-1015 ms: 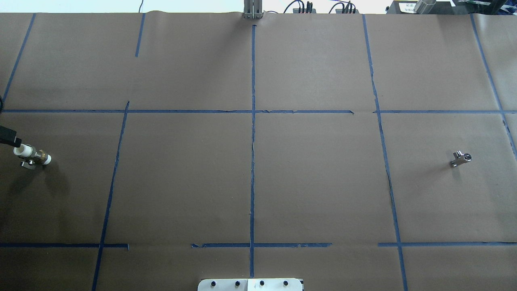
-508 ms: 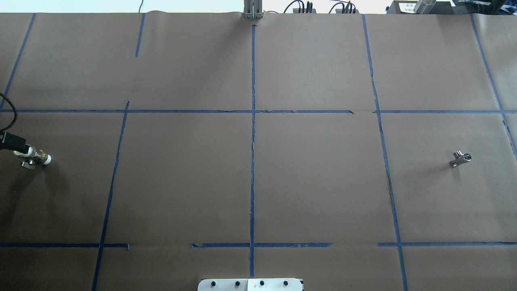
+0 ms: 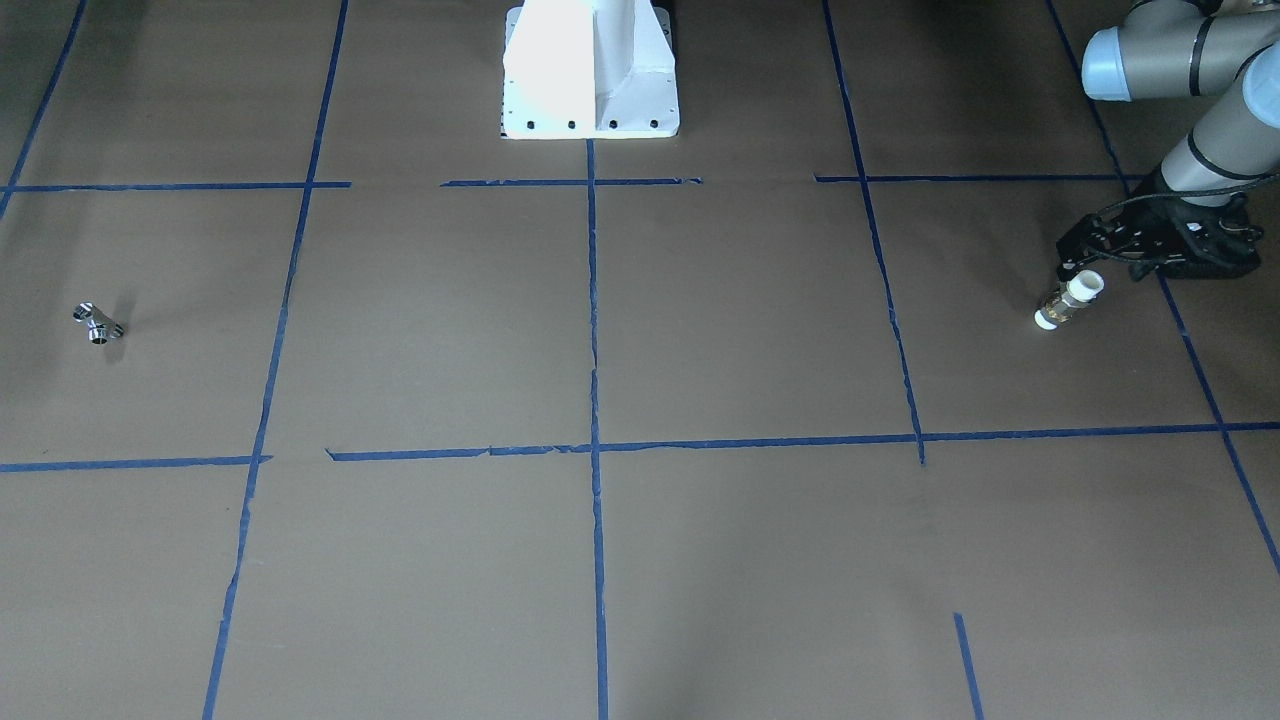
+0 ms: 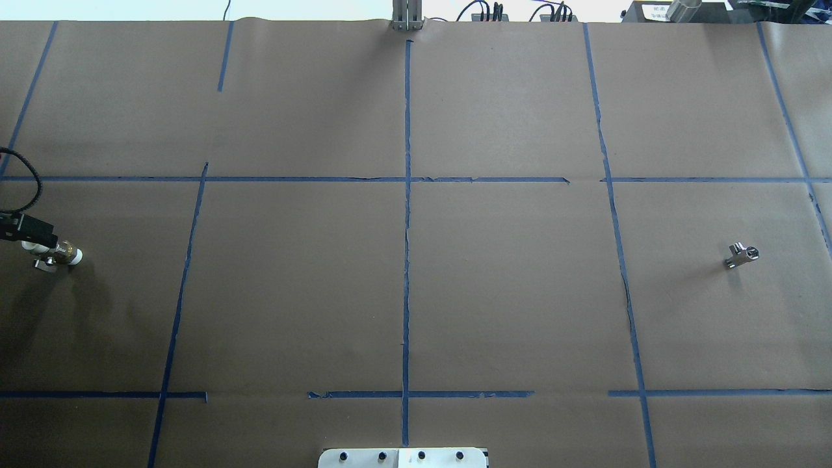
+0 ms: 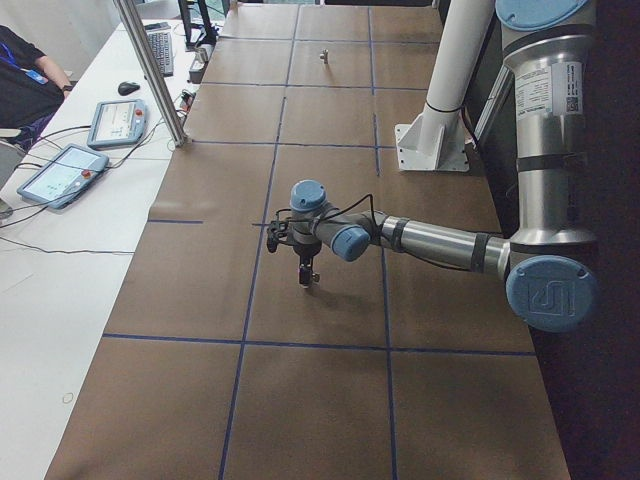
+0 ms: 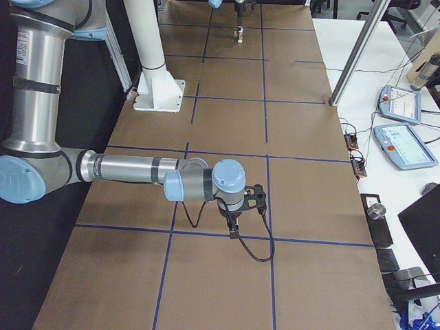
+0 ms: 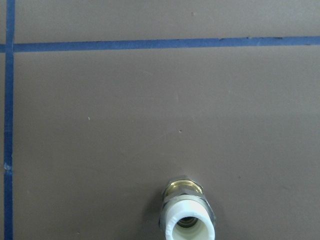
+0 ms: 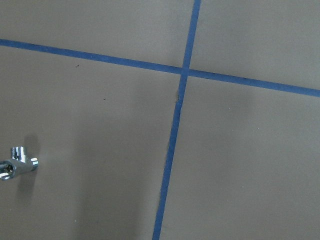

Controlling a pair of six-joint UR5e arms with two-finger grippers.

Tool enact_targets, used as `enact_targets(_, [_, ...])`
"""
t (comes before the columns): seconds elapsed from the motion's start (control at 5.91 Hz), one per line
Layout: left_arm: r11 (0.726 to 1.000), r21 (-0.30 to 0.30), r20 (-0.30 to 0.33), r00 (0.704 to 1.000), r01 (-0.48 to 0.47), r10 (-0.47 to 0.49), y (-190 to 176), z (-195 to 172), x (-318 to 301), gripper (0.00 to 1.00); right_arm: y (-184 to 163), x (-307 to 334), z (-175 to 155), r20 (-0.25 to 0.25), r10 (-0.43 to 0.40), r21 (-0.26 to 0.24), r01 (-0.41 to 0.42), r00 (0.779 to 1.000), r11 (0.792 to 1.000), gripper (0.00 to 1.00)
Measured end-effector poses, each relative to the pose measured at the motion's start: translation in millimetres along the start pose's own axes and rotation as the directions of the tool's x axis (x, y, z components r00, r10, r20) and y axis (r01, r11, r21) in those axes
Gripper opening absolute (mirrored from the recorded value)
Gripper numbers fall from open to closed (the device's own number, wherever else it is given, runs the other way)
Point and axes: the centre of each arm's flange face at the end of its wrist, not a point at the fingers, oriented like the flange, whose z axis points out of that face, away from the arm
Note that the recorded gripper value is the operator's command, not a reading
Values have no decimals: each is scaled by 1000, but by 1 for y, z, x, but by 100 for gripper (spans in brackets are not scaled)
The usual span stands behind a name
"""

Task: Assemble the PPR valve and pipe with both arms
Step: 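Close the left gripper on the white-and-brass pipe fitting and lift it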

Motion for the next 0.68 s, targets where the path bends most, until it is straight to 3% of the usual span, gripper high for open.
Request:
enact_targets(0.17, [1000,-1,-1,1000,-3,3,-4,3,3,84,0,0,0,0,1,-1,-1,1000,1000,100])
enact_targets(0.34, [1000,-2,-2,1000,-6,6,-6,5,4,59,0,0,0,0,1,-1,-1,1000,1000,100])
enact_targets(0.68, [1000,-1,-4,1000,-12,12,-7,5,6,21,0,0,0,-1,2,-1,-2,1000,1000,100])
